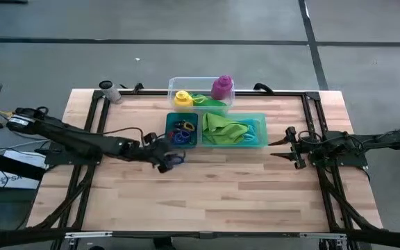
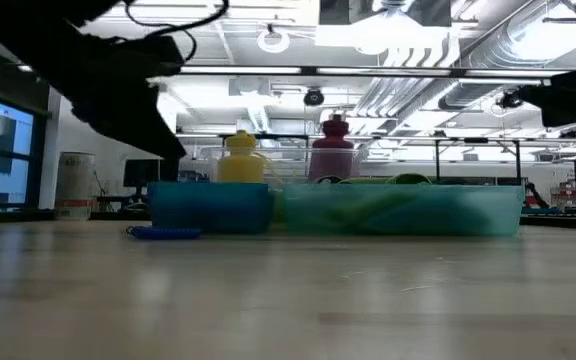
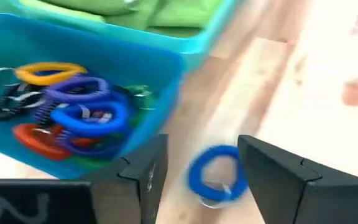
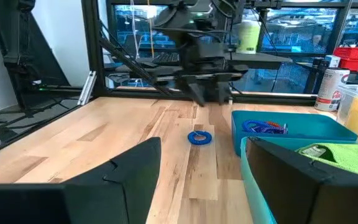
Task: Pick & Place Sports Items
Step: Put the blue spring keychain into the blue bin
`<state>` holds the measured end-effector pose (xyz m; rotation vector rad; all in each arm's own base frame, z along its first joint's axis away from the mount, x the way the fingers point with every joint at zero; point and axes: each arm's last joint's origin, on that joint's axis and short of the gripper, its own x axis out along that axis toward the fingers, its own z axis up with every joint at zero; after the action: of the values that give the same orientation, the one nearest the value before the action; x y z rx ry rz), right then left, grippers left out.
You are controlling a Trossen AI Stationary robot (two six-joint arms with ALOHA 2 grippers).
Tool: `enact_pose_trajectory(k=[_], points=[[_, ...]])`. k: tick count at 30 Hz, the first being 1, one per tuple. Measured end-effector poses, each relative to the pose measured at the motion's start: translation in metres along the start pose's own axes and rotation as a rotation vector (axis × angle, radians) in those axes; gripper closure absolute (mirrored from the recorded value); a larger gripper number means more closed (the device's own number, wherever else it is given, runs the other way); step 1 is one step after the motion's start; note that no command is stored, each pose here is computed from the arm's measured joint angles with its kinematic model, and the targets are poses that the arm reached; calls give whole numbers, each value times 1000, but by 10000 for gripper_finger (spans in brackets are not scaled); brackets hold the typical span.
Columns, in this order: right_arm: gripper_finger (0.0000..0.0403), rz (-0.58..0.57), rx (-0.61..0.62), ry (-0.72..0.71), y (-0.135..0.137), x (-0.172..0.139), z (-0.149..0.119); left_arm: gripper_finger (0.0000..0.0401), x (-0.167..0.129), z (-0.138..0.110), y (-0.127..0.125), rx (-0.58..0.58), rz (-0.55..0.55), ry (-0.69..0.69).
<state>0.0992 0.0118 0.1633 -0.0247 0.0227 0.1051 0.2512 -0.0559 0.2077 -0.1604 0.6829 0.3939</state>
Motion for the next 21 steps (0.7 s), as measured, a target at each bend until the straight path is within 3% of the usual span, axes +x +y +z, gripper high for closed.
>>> enact_pose_trajectory(k=[11, 21], points=[[214, 0, 0, 0, 0, 0, 0, 247, -8, -16, -20, -47, -67, 57], [214, 0, 0, 0, 0, 0, 0, 247, 9, -29, -25, 175, -63, 131]])
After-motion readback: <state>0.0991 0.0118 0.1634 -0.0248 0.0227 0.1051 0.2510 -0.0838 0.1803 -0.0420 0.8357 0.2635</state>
